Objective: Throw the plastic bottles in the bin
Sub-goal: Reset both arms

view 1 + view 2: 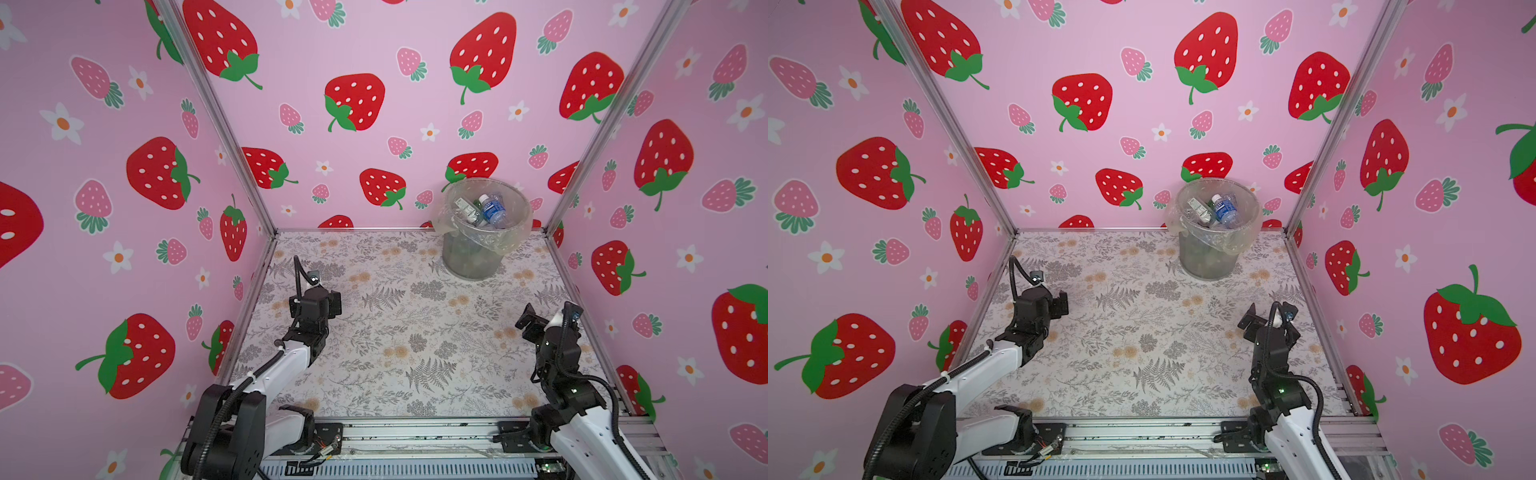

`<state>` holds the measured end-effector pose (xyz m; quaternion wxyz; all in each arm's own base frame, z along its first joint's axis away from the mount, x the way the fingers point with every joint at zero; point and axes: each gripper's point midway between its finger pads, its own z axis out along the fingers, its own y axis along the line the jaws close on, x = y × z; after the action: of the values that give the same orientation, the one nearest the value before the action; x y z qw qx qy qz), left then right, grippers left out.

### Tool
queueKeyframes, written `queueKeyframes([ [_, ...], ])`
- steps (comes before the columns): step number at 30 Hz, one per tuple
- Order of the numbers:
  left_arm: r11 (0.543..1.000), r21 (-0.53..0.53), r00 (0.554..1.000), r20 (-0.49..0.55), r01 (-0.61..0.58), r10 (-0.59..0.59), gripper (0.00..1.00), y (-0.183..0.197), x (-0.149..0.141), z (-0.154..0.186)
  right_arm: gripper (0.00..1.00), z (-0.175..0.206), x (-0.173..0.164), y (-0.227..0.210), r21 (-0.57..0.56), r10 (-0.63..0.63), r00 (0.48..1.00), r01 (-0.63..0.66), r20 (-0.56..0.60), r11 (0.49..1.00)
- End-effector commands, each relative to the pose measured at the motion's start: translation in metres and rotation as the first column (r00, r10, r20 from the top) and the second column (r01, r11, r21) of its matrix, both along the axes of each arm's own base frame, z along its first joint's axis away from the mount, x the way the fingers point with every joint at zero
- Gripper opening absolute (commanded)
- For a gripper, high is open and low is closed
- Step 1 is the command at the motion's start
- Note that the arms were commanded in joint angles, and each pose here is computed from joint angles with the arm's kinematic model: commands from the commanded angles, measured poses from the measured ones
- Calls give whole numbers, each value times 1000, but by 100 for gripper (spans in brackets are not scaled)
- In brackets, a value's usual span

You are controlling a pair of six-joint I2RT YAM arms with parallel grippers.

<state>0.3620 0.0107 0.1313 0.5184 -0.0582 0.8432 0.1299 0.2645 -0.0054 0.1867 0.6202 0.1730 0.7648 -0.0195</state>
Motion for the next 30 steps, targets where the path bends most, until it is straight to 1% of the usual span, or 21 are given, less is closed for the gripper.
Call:
queueKeyframes([
  [1, 1000, -24, 994, 103, -15, 18, 100, 6, 7, 4, 99, 6, 2, -6, -23, -38, 999, 39, 30, 999],
  [3, 999, -47, 990, 138, 2, 4, 100, 9, 7, -1, 99, 8, 4, -6, -6, -46, 998, 46, 39, 999],
  [6, 996, -85, 988, 155, 13, 1, 99, 15, 11, -11, 99, 11, 7, -8, 6, -69, 996, 69, 54, 998],
  [8, 997, -82, 989, 144, -7, 19, 99, 19, 14, -14, 99, 13, 10, -8, -8, -73, 995, 74, 61, 997],
  [14, 995, -96, 985, 173, 34, -17, 99, 18, 23, -37, 99, 7, 15, -14, -62, -116, 993, 117, 26, 991],
  [15, 995, -93, 983, 180, 37, -20, 99, 18, 26, -35, 99, 6, 15, -15, -70, -124, 992, 125, 25, 990],
  [17, 991, -107, 991, 112, 86, -74, 99, 9, 30, -40, 99, 6, 17, -16, -94, -131, 991, 133, 32, 987],
  [19, 982, -101, 984, 86, 162, -154, 99, -3, 37, -43, 99, 6, 23, -12, -135, -102, 994, 108, 48, 985],
  [20, 978, -110, 983, 65, 176, -170, 99, -6, 38, -45, 99, 4, 25, -11, -141, -100, 994, 106, 50, 984],
  [21, 979, -107, 984, 79, 171, -163, 99, -4, 38, -44, 99, 2, 28, -11, -148, -105, 993, 111, 48, 983],
  [23, 979, -116, 985, 63, 166, -159, 99, -3, 39, -45, 99, -2, 33, -11, -173, -115, 992, 121, 46, 977],
  [27, 978, -124, 985, 65, 166, -159, 99, -2, 40, -45, 99, -14, 44, -16, -284, -163, 986, 161, 16, 945],
  [30, 978, -127, 985, 63, 168, -161, 99, -3, 40, -45, 99, -20, 55, -11, -309, -149, 989, 149, 25, 939],
])
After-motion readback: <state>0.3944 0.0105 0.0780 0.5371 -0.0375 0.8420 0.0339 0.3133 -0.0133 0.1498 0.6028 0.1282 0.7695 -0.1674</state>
